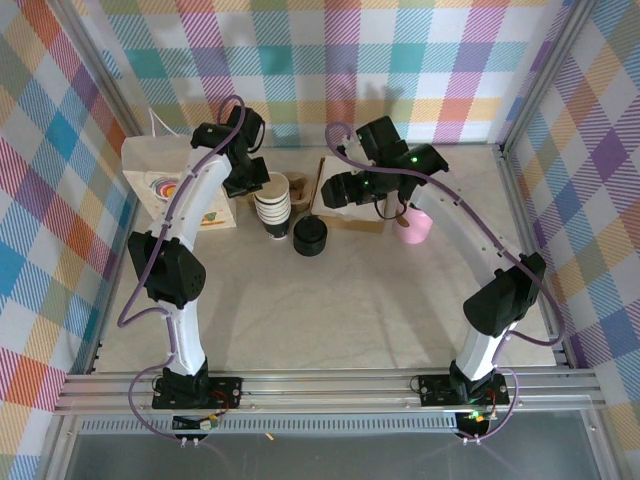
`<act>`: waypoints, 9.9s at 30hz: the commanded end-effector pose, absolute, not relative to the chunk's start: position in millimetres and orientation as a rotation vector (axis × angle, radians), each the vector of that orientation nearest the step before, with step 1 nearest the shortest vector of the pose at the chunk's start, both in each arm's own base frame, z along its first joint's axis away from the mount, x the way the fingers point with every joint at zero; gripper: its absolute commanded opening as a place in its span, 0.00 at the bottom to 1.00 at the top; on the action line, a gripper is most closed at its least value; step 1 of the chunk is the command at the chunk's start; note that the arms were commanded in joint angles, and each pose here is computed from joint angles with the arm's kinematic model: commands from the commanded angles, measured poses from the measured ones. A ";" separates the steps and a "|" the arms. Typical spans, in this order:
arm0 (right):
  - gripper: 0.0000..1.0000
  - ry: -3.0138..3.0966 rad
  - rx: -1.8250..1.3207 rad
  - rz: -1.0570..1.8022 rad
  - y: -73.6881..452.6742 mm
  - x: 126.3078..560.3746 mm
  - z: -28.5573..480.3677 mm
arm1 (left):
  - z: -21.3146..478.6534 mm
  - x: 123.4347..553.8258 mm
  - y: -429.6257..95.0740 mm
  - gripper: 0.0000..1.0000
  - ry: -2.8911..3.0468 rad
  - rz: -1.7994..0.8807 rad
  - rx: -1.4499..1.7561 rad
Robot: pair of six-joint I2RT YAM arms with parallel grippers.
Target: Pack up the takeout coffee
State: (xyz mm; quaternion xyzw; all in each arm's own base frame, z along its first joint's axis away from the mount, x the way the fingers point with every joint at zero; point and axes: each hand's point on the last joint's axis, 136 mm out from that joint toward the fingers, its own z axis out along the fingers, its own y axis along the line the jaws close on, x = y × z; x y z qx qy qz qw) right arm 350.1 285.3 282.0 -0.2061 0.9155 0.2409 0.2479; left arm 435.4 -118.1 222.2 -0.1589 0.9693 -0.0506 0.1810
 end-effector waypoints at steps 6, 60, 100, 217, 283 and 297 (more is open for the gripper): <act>0.69 2.501 -0.571 0.694 291.0 346.7 287.4 | 224.8 434.8 -118.6 0.00 2.764 -0.203 -0.462; 0.56 2.430 -0.423 0.653 274.5 348.9 337.1 | 346.5 397.5 -108.1 0.00 2.522 -0.358 -0.452; 0.35 2.473 -0.563 0.497 245.8 325.1 309.2 | 233.5 220.3 -210.1 0.00 2.730 -0.402 0.194; 0.76 2.539 -0.882 0.474 356.2 349.8 212.3 | 227.2 245.0 -101.4 0.89 2.524 -0.138 -0.212; 0.92 2.645 -0.876 0.344 351.8 387.4 112.5 | 197.1 233.5 -93.0 1.00 2.630 -0.068 -0.184; 0.90 2.654 -0.891 0.320 351.9 390.3 105.5 | 199.3 228.3 -88.7 1.00 2.617 -0.074 -0.213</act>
